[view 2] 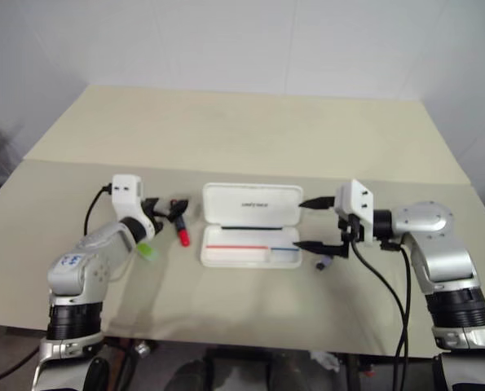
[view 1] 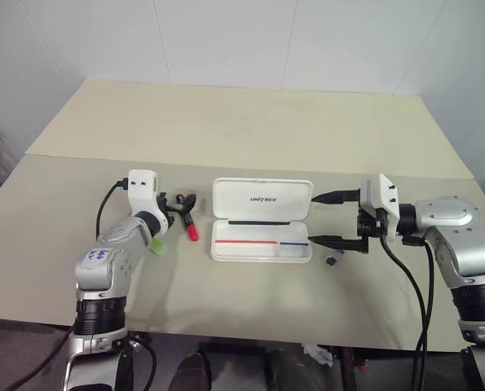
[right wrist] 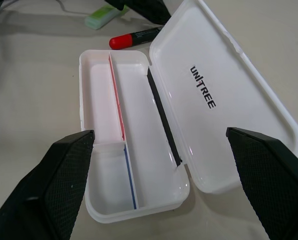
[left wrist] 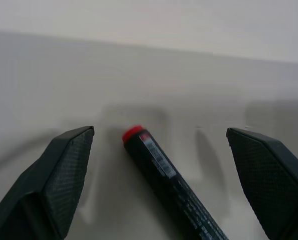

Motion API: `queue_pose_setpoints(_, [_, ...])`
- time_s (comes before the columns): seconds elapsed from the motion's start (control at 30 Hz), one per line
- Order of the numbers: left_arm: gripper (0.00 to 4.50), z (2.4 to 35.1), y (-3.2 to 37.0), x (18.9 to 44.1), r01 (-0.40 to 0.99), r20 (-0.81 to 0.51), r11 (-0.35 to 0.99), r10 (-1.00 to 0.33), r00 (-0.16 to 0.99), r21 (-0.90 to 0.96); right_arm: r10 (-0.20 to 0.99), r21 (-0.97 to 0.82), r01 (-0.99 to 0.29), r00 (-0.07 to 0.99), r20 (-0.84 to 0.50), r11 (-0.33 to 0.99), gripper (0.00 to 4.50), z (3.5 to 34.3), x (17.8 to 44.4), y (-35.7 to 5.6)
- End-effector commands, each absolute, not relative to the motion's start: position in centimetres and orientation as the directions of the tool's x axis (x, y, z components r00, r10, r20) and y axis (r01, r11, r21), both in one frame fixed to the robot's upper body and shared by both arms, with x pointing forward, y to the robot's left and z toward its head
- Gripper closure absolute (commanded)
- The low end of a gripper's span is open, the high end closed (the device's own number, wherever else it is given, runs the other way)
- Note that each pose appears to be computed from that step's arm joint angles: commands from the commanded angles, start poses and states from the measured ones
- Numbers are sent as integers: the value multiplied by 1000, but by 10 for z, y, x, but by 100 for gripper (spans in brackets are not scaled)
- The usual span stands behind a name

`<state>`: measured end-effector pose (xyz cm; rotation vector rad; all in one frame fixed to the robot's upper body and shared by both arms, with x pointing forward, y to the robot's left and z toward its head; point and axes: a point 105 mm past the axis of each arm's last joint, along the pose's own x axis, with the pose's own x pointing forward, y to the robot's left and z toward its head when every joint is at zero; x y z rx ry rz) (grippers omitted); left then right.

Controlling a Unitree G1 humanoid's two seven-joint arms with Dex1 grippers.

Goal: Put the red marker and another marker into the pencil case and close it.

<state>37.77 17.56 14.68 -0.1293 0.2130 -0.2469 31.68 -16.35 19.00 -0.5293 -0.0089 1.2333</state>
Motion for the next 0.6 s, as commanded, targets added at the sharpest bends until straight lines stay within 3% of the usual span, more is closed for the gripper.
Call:
queue_pose_setpoints(0.03, [0, 152, 177, 381, 165, -218, 972, -199, 956, -166, 893, -441, -868, 368, -260, 230, 4, 202, 319, -167])
queue_pose_setpoints(0.43, [0, 136, 169, 385, 145, -373, 970, -209, 904, -194, 892, -456, -860, 373, -253, 230, 4, 202, 322, -163])
queue_pose_setpoints(0.53, [60, 134, 175, 388, 112, -392, 976, -180, 902, -188, 893, -460, -857, 375, -248, 232, 0, 203, 322, -162])
queue_pose_setpoints(0.6, [128, 135, 178, 391, 104, -394, 975, -175, 902, -194, 893, -463, -855, 377, -247, 233, 0, 203, 322, -162])
